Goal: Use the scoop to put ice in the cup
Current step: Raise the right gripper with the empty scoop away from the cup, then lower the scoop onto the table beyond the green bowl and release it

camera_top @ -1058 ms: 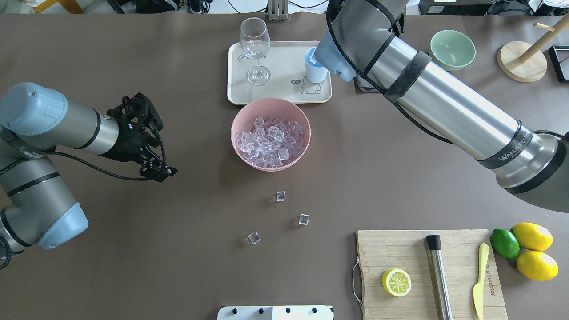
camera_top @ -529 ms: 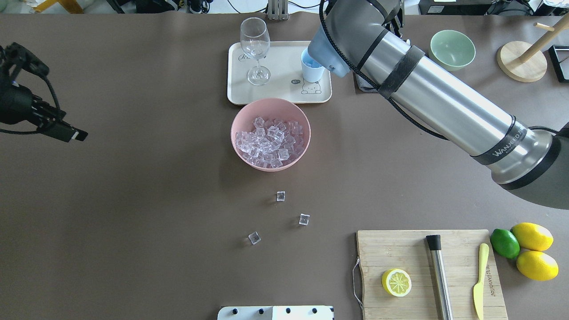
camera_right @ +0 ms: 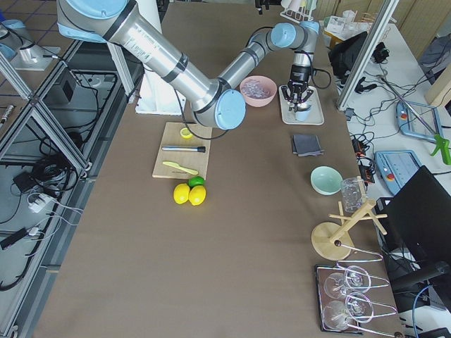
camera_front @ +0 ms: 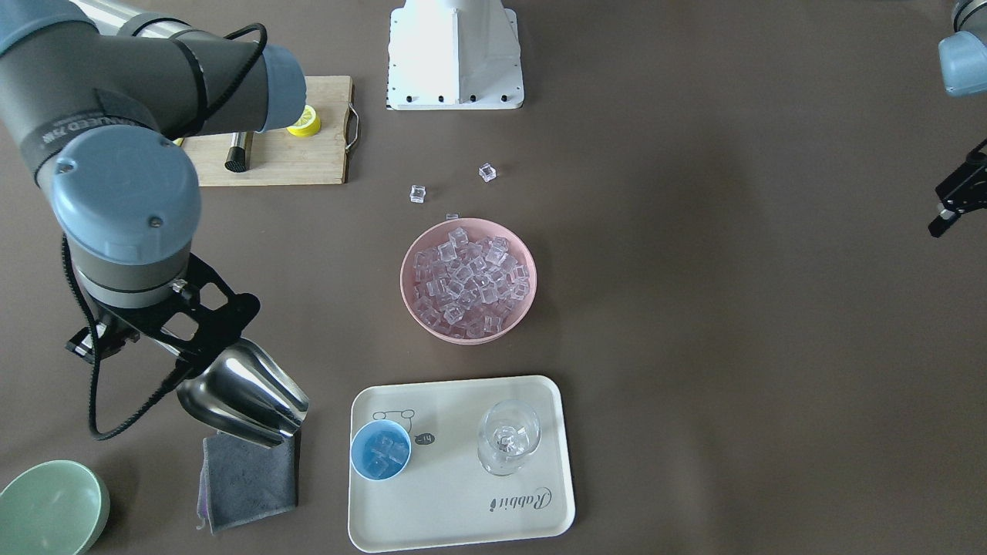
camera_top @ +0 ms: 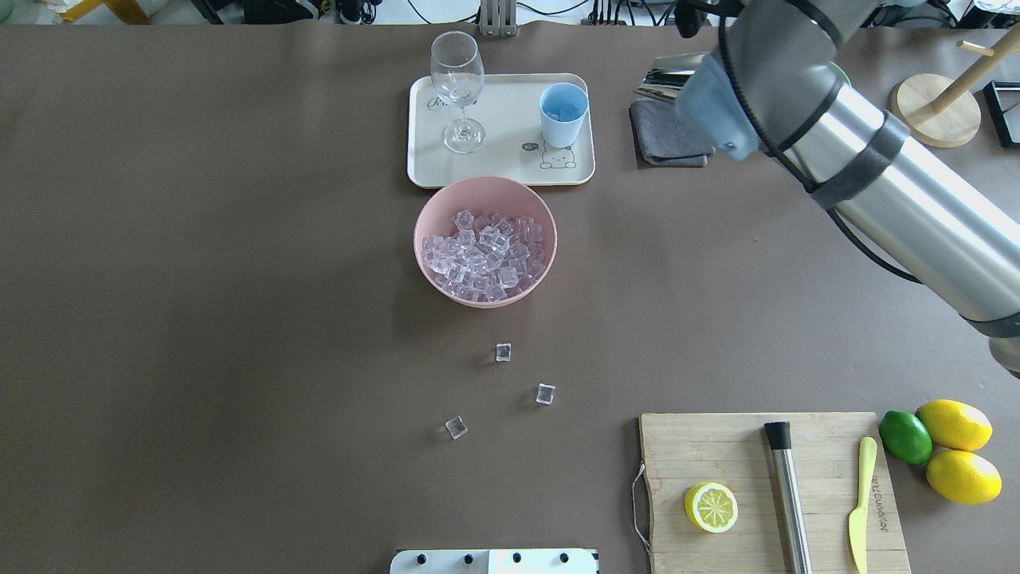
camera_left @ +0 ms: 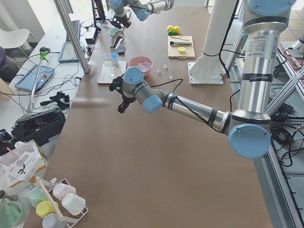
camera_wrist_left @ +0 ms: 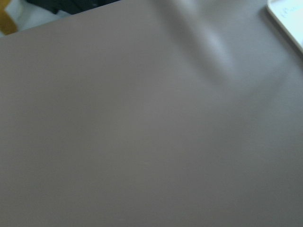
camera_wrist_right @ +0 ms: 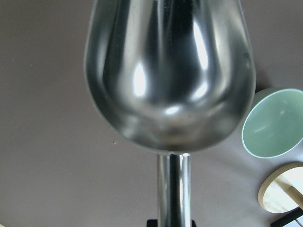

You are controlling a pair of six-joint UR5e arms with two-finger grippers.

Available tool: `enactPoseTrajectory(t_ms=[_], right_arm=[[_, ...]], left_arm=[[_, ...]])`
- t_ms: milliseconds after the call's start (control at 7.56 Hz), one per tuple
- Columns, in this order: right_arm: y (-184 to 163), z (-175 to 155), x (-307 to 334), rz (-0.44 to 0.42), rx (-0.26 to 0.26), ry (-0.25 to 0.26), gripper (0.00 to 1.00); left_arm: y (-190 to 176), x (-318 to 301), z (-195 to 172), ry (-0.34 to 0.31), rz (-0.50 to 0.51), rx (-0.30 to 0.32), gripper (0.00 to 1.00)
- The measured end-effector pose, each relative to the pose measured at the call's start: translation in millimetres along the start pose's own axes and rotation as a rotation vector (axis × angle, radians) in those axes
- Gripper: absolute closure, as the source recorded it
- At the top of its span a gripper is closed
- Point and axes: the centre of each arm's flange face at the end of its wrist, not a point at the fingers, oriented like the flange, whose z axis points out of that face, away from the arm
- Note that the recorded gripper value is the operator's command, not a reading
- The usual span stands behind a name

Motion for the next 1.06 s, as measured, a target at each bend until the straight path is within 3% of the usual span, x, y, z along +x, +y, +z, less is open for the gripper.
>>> enactPoseTrajectory(t_ms=[132, 397, 661, 1058], right_arm=[[47, 18, 9, 0.077, 0.038, -0.037, 1.00], [153, 72, -7, 0.375, 0.142, -0.076, 1.00], [248, 155, -20, 0.612, 0.213, -0.161, 1.00], [383, 293, 2, 0.820, 0.217, -0.210, 1.00]], left_arm=[[11, -49, -15, -0.049, -0.082, 0.017, 0.01], [43, -116, -23, -0.103, -0.198, 0.005, 0.01], [67, -138, -15, -0.115, -0.207, -0.030, 0.01], [75, -148, 8, -0.110, -0.212, -0.079, 0.01]])
